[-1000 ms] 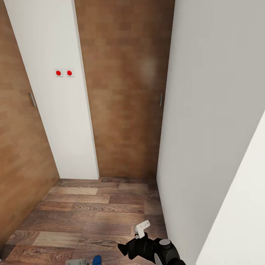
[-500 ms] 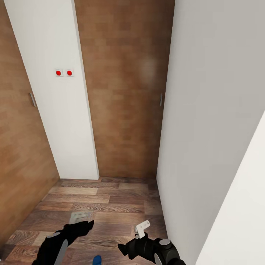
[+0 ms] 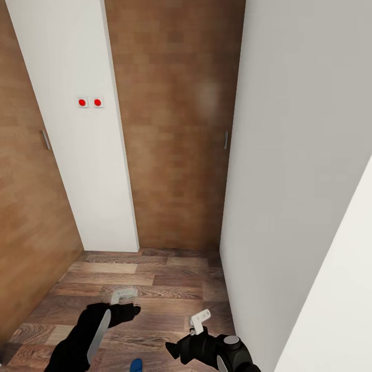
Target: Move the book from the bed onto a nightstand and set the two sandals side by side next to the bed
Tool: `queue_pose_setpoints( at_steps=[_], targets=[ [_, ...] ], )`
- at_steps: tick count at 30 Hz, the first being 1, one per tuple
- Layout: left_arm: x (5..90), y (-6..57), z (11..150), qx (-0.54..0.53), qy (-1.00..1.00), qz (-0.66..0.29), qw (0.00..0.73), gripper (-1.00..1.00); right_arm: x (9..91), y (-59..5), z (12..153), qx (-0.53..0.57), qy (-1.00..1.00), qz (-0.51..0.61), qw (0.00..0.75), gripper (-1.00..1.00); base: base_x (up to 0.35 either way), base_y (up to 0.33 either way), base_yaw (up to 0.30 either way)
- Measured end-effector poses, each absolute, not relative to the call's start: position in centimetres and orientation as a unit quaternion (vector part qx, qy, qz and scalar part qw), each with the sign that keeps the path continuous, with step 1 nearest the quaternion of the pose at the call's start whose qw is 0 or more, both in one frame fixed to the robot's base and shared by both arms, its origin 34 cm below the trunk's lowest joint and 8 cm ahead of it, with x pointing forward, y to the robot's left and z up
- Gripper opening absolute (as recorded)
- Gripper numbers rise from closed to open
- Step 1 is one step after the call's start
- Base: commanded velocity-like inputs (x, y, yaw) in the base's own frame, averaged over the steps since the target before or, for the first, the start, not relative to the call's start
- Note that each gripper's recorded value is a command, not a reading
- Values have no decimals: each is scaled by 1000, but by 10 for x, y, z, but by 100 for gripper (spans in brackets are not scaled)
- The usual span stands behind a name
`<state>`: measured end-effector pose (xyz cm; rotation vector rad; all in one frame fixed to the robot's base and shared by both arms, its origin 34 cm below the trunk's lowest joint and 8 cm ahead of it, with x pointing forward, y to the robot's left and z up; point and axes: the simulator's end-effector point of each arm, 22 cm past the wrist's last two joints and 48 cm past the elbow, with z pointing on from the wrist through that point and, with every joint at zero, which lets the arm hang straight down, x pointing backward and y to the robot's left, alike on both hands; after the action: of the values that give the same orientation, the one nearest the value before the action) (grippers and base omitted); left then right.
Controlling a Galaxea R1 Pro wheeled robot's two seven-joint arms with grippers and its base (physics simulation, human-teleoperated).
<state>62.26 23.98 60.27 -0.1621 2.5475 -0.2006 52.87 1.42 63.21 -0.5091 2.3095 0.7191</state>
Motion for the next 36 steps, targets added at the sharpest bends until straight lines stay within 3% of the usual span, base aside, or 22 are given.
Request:
queue_pose_setpoints(
  at_steps=[9, 36],
  targets=[
    [594, 232, 553, -81, 962, -88, 247, 100, 529, 14, 632, -195, 882, 274, 329, 100, 0, 0, 0],
    [585, 234, 502, -90, 958, -86, 258, 100, 526, 15, 600, -195, 879, 278, 335, 100, 0, 0, 0]
  ],
)
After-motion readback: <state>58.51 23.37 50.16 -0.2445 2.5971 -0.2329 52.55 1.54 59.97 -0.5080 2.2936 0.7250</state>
